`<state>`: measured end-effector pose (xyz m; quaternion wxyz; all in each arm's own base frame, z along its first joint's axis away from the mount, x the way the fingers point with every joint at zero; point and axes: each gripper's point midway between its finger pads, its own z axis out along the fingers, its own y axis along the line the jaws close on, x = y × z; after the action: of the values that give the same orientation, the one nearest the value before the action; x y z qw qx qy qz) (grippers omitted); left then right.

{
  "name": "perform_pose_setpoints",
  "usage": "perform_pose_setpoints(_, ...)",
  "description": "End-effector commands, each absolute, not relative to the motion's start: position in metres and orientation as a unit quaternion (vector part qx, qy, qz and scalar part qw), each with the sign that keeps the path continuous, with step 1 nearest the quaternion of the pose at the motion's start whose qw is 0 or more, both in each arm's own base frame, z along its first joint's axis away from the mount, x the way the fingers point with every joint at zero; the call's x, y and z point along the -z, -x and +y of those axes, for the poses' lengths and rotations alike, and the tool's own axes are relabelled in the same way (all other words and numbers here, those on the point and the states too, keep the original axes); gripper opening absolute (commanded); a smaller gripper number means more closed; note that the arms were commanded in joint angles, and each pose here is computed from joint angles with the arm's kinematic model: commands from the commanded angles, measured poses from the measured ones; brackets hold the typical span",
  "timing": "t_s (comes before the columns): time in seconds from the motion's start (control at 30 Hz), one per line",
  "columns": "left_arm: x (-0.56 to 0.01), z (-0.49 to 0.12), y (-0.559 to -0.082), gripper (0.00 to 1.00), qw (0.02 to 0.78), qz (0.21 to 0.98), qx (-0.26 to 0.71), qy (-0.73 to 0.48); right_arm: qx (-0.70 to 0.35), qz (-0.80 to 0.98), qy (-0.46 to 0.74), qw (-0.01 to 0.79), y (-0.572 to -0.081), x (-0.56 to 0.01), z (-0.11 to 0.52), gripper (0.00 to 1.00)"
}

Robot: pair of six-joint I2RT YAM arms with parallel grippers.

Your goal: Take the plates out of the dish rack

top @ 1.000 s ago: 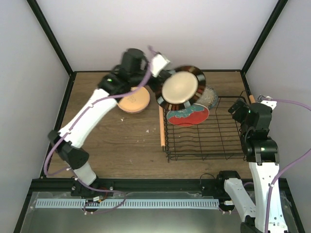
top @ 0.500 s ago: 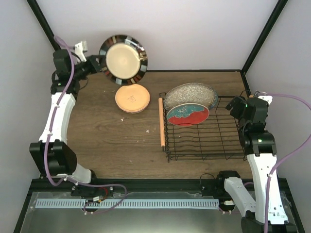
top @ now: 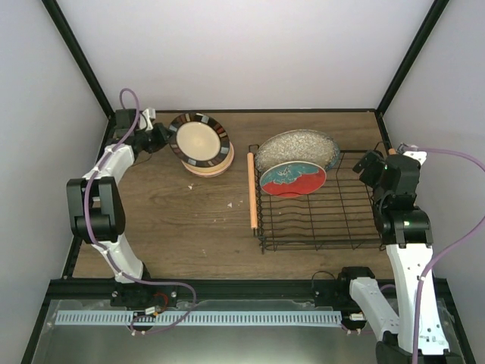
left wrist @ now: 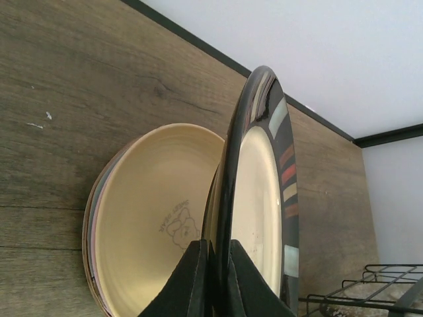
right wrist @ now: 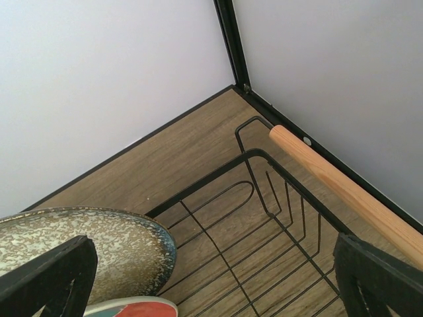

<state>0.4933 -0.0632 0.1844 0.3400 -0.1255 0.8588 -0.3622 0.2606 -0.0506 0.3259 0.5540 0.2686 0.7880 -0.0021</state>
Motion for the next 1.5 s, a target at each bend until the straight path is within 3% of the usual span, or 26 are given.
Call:
perform_pose_setpoints(0.0,-0.216,-0.074,-0.505,0.04,0.384,0.830,0.396,0.084,0.003,0.780,-0.271,0.565,-0.254,-0.337,-0.051,1.00)
perform_pose_setpoints(0.6,-0.151,-0.088,-0.512,0.04,0.324,0.857,0.391,0.085,0.009,0.774,-0.279,0.568,-0.249,-0.341,-0.055,1.00)
perform_pose_setpoints(0.67,-0.147,-0.088,-0.513,0.11,0.322,0.858,0.391,0.085,0.008,0.775,-0.280,0.567,-0.250,-0.341,-0.055,1.00)
perform_pose_setpoints(0.8,-0.140,-0.088,-0.512,0.40,0.316,0.862,0.388,0.083,0.008,0.774,-0.280,0.568,-0.251,-0.342,-0.055,1.00)
perform_pose_setpoints(1.07,-0.132,-0.085,-0.518,0.82,0.316,0.868,0.375,0.082,0.008,0.774,-0.284,0.567,-0.253,-0.342,-0.055,1.00)
perform_pose_setpoints(1.27,-0.128,-0.083,-0.529,0.90,0.320,0.873,0.359,0.078,0.007,0.775,-0.284,0.565,-0.255,-0.341,-0.055,1.00)
perform_pose_setpoints(1.47,-0.120,-0.084,-0.539,0.91,0.324,0.884,0.331,0.062,0.006,0.774,-0.287,0.564,-0.255,-0.342,-0.055,1.00)
